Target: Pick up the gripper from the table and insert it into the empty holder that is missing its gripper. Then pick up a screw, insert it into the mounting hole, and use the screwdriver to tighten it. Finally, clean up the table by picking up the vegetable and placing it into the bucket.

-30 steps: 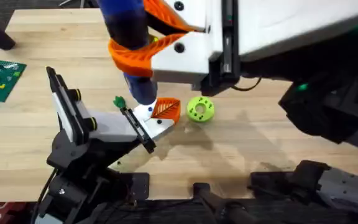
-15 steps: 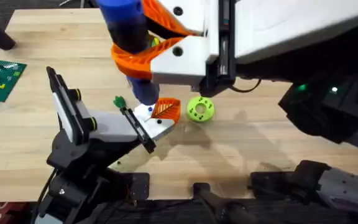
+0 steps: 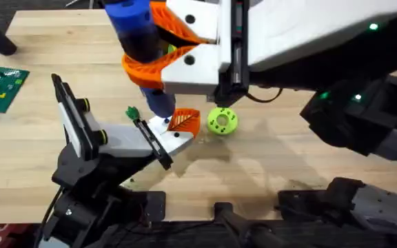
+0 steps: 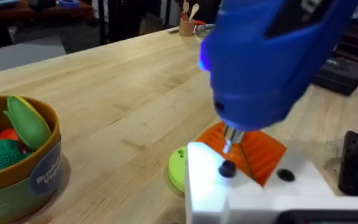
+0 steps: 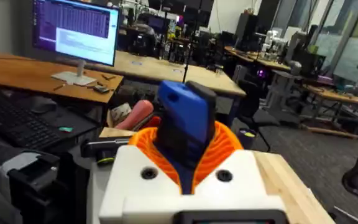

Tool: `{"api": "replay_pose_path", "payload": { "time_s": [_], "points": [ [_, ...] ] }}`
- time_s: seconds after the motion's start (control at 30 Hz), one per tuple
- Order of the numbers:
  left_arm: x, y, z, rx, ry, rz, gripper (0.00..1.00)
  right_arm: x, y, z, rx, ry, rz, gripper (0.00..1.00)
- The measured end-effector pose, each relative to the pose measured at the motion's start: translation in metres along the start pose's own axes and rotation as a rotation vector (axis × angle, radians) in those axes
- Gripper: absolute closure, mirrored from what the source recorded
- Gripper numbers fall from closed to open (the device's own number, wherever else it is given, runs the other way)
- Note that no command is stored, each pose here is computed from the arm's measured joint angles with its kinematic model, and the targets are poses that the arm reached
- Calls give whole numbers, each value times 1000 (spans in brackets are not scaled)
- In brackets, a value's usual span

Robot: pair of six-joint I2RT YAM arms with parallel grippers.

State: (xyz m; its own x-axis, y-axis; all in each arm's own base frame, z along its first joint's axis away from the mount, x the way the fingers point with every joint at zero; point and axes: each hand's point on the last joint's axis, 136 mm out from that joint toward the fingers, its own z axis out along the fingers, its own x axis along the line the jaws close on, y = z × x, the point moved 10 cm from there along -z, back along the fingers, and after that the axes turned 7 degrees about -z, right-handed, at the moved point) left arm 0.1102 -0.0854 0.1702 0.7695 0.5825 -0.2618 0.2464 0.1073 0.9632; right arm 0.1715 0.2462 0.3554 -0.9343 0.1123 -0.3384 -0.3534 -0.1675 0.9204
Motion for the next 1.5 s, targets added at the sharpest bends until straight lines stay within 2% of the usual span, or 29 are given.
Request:
{"api": "replay_pose_path", "payload": {
  "time_s": [1.5],
  "points": [
    [0,0,0,0,0,0,992,2,-3,2,13,5,20,931]
  ]
}}
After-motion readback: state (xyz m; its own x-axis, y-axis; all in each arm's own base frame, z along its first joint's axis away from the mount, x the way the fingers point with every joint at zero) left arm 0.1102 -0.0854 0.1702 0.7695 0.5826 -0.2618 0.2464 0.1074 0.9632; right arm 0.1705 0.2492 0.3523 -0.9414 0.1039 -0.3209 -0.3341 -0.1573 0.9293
